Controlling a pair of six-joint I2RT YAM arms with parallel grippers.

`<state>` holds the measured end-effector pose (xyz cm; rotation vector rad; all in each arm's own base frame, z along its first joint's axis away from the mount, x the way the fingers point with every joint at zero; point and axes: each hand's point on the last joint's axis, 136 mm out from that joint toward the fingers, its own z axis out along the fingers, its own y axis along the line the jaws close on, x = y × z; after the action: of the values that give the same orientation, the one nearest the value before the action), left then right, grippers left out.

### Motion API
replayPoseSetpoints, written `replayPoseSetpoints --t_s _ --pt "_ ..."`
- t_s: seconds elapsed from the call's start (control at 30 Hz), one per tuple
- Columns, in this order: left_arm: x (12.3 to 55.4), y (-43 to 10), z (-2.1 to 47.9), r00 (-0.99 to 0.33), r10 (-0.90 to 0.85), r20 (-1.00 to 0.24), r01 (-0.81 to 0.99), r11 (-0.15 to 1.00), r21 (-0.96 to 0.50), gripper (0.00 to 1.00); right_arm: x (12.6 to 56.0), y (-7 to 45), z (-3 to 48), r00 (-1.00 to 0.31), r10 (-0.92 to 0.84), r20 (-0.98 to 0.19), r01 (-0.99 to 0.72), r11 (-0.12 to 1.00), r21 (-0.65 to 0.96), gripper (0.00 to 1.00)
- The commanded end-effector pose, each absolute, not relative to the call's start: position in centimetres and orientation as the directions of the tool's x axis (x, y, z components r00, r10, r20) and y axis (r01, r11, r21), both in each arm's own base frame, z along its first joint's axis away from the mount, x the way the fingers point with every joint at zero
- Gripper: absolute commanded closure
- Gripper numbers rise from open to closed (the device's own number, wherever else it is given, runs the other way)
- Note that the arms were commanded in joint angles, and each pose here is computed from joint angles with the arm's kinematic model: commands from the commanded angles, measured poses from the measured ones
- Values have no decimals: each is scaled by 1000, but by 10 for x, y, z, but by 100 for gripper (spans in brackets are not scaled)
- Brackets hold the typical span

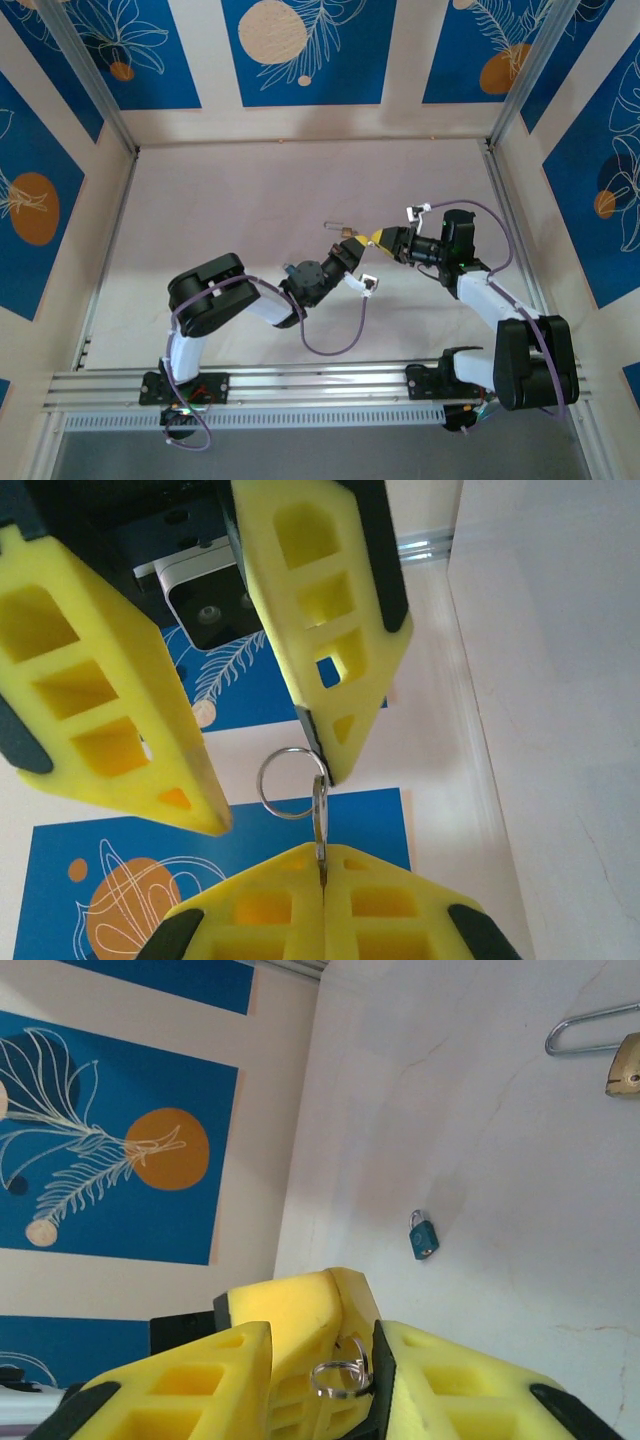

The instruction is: Unlock with the key

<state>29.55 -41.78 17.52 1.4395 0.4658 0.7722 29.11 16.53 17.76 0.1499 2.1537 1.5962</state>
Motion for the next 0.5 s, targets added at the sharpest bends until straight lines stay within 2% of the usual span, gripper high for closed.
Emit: replayPoseSetpoints --t_s 0.0,0.2,0.37,0.47 --pt "288 -424 174 699 690 187 -211 -51 976 100 291 167 185 -903 332 -273 -184 276 943 67" --pt "288 -425 177 703 685 192 -220 -47 974 100 287 169 173 -919 308 -244 -160 274 948 65" --pt "286 -427 180 709 677 199 -230 -45 972 100 287 173 165 -929 291 -230 -151 270 951 58" --pt "287 -427 179 708 677 203 -233 -48 971 100 288 173 165 -929 292 -229 -149 271 951 61"
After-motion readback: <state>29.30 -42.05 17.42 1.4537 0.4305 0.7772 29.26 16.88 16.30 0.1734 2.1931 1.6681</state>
